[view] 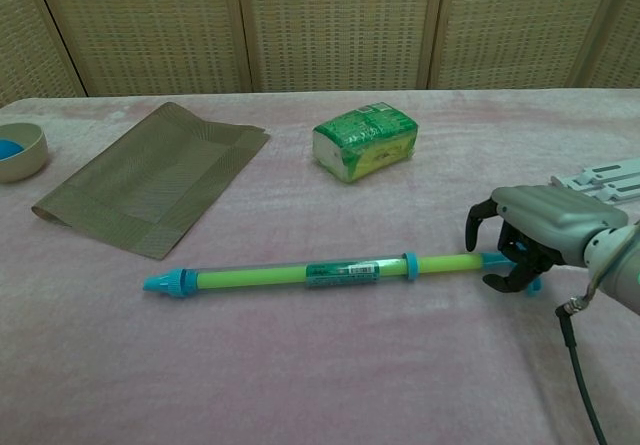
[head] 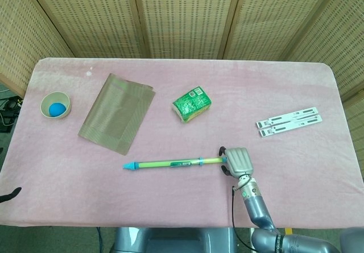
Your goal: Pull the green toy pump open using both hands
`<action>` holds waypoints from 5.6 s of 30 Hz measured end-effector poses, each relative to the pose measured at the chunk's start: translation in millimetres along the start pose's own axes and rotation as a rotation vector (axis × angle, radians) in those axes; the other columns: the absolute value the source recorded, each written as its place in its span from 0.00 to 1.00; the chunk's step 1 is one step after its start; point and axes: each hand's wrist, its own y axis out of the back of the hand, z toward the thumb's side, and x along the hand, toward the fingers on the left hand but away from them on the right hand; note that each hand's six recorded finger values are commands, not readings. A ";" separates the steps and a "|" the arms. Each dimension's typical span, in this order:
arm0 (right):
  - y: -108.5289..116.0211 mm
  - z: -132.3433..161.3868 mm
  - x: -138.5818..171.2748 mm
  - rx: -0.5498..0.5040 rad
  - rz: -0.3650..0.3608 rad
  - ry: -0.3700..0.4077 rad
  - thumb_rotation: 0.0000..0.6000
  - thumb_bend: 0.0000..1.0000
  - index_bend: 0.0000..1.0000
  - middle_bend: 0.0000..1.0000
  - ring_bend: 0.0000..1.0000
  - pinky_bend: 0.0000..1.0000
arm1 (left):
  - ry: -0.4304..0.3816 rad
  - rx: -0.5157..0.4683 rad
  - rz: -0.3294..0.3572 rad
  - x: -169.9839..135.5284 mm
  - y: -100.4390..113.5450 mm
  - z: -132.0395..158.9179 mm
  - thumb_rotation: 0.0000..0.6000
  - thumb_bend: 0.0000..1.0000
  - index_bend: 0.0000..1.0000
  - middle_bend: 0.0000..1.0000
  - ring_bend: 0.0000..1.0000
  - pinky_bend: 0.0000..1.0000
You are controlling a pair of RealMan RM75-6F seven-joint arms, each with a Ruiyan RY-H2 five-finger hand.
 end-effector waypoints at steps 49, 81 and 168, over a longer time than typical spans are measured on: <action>91.9 -2.5 -19.5 0.020 -0.103 -0.048 1.00 0.59 0.83 1.00 1.00 0.82 | -0.044 0.053 0.039 62.7 33.5 56.2 1.00 0.02 0.18 0.53 0.46 0.39; 117.6 -2.8 -32.9 0.011 -0.088 -0.083 1.00 0.59 0.83 1.00 1.00 0.82 | -0.252 0.088 -0.238 159.7 21.7 247.3 1.00 0.13 0.36 0.98 0.86 0.75; 120.1 -26.7 -8.7 -0.045 -0.053 -0.110 1.00 0.59 0.83 1.00 1.00 0.82 | -0.429 0.275 -0.256 118.5 -15.4 290.8 1.00 0.47 0.67 0.98 0.86 0.75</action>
